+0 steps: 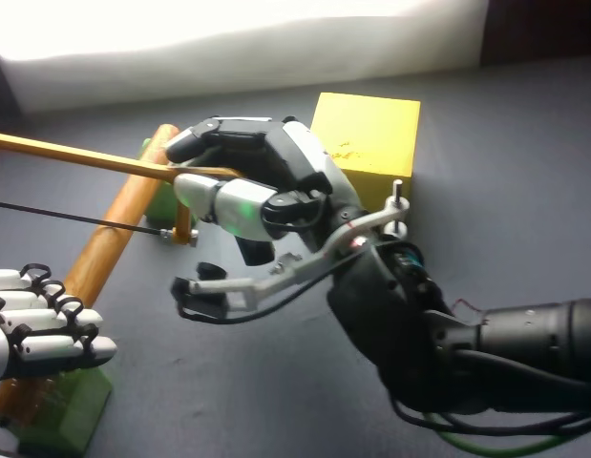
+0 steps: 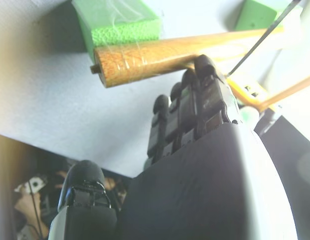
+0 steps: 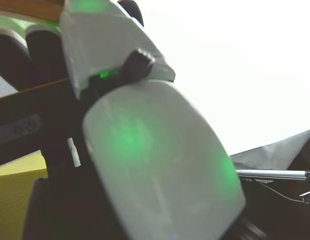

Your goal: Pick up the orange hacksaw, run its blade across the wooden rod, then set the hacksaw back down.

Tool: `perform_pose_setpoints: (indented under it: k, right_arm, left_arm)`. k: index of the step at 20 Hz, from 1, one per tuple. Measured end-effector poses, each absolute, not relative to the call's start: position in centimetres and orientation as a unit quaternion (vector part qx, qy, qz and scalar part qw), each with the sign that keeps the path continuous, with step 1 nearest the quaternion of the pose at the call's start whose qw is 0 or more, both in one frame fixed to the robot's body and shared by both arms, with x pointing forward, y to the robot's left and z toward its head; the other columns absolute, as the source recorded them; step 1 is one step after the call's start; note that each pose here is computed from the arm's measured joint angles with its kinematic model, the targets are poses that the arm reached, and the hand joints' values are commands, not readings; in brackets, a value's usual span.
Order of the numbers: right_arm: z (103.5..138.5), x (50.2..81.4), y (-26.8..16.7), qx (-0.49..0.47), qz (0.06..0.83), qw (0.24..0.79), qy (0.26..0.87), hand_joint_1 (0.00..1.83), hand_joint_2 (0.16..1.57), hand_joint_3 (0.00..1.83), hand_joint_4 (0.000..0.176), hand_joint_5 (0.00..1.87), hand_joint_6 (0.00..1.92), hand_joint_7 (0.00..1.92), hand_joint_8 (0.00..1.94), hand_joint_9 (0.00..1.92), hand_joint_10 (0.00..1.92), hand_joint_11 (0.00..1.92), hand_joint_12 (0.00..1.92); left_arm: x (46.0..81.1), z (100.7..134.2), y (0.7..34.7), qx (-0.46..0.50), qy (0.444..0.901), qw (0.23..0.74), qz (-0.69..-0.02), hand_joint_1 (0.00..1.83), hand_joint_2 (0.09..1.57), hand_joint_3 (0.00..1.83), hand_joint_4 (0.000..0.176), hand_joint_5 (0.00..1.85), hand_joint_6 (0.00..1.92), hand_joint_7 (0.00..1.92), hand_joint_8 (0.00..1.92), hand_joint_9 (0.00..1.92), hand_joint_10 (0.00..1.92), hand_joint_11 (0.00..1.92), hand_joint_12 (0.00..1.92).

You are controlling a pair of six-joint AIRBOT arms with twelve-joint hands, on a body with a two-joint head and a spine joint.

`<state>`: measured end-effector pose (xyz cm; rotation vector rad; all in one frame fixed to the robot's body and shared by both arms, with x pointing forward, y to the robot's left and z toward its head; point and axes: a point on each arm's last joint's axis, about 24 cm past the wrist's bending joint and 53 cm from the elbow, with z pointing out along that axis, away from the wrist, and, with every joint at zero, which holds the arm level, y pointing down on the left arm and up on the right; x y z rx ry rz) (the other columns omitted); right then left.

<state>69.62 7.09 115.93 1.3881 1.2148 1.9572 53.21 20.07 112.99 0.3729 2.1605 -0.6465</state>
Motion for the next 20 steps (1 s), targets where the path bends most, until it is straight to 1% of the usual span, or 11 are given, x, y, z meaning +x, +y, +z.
perform_pose_setpoints:
  k: [2,4,5,6,8,9,11,12,15,17,20]
  right_arm:
    - [115.0,69.6,5.3,0.505,0.7,0.234,0.446,1.37,1.15,0.0,0.0,0.82,1.03,0.86,1.16,0.95,1.28,0.92,1.24]
    - [114.4,69.7,3.5,0.508,0.692,0.246,0.449,1.37,1.16,0.0,0.0,0.81,1.06,0.86,1.17,0.92,1.33,0.88,1.3]
    - [114.2,69.7,2.7,0.505,0.69,0.253,0.452,1.37,1.14,0.0,0.0,0.86,0.98,0.91,1.1,0.97,1.28,0.88,1.31]
    - [114.4,69.5,2.1,0.499,0.692,0.258,0.454,1.37,1.13,0.0,0.0,0.88,0.95,0.93,1.07,1.0,1.25,0.9,1.31]
    - [114.0,69.0,1.2,0.496,0.69,0.26,0.459,1.37,1.12,0.0,0.0,0.9,0.9,0.93,1.07,0.98,1.27,0.9,1.32]
    - [113.8,68.8,0.8,0.497,0.688,0.26,0.461,1.37,1.13,0.0,0.0,0.9,0.92,0.92,1.09,0.98,1.28,0.9,1.32]
    - [113.4,68.4,0.5,0.501,0.685,0.257,0.463,1.37,1.13,0.0,0.0,0.88,0.94,0.91,1.1,0.98,1.28,0.89,1.31]
    - [113.5,68.3,0.3,0.5,0.686,0.257,0.463,1.37,1.12,0.0,0.0,0.89,0.92,0.94,1.05,1.0,1.24,0.9,1.3]
    - [114.2,68.2,0.0,0.497,0.688,0.258,0.462,1.37,1.12,0.0,0.0,0.89,0.94,0.93,1.07,0.99,1.26,0.92,1.28]
    - [115.7,68.3,-0.8,0.492,0.691,0.259,0.461,1.37,1.13,0.0,0.0,0.89,0.93,0.92,1.09,0.98,1.27,0.9,1.32]
    - [118.8,69.0,-3.2,0.482,0.701,0.281,0.444,1.37,1.11,0.0,0.0,0.91,0.9,0.95,1.05,1.01,1.23,0.92,1.3]
  left_arm:
    - [53.2,113.0,20.1,0.148,0.86,0.415,-0.257,0.0,1.18,0.0,0.0,0.08,0.0,0.05,0.0,0.06,0.0,0.0,0.23]
    - [53.2,113.0,20.1,0.148,0.86,0.415,-0.257,0.0,1.18,0.0,0.0,0.09,0.0,0.04,0.0,0.06,0.0,0.0,0.25]
    - [53.2,113.0,20.1,0.148,0.86,0.415,-0.258,0.0,1.18,0.0,0.0,0.1,0.0,0.05,0.0,0.07,0.0,0.0,0.27]
    - [53.2,113.0,20.1,0.148,0.86,0.415,-0.257,0.0,1.18,0.0,0.0,0.08,0.0,0.03,0.0,0.05,0.0,0.0,0.22]
    - [53.2,113.0,20.1,0.148,0.86,0.415,-0.257,0.0,1.19,0.0,0.0,0.09,0.0,0.04,0.0,0.06,0.0,0.0,0.24]
    - [53.2,113.0,20.1,0.148,0.86,0.415,-0.257,0.0,1.18,0.0,0.0,0.12,0.0,0.07,0.0,0.08,0.0,0.0,0.3]
    - [53.2,113.0,20.1,0.148,0.86,0.415,-0.258,0.0,1.18,0.0,0.0,0.11,0.0,0.07,0.0,0.08,0.0,0.0,0.32]
    - [53.2,113.0,20.0,0.148,0.86,0.415,-0.258,0.0,1.18,0.0,0.0,0.11,0.0,0.07,0.0,0.08,0.0,0.0,0.3]
    - [53.2,113.0,20.0,0.148,0.86,0.415,-0.258,0.0,1.18,0.0,0.0,0.1,0.0,0.05,0.0,0.06,0.0,0.0,0.28]
    - [53.2,113.0,20.1,0.148,0.86,0.415,-0.258,0.0,1.18,0.0,0.0,0.12,0.0,0.07,0.0,0.08,0.0,0.0,0.38]
    - [53.2,113.0,20.0,0.148,0.86,0.415,-0.258,0.0,1.18,0.0,0.0,0.12,0.0,0.07,0.0,0.09,0.0,0.0,0.39]
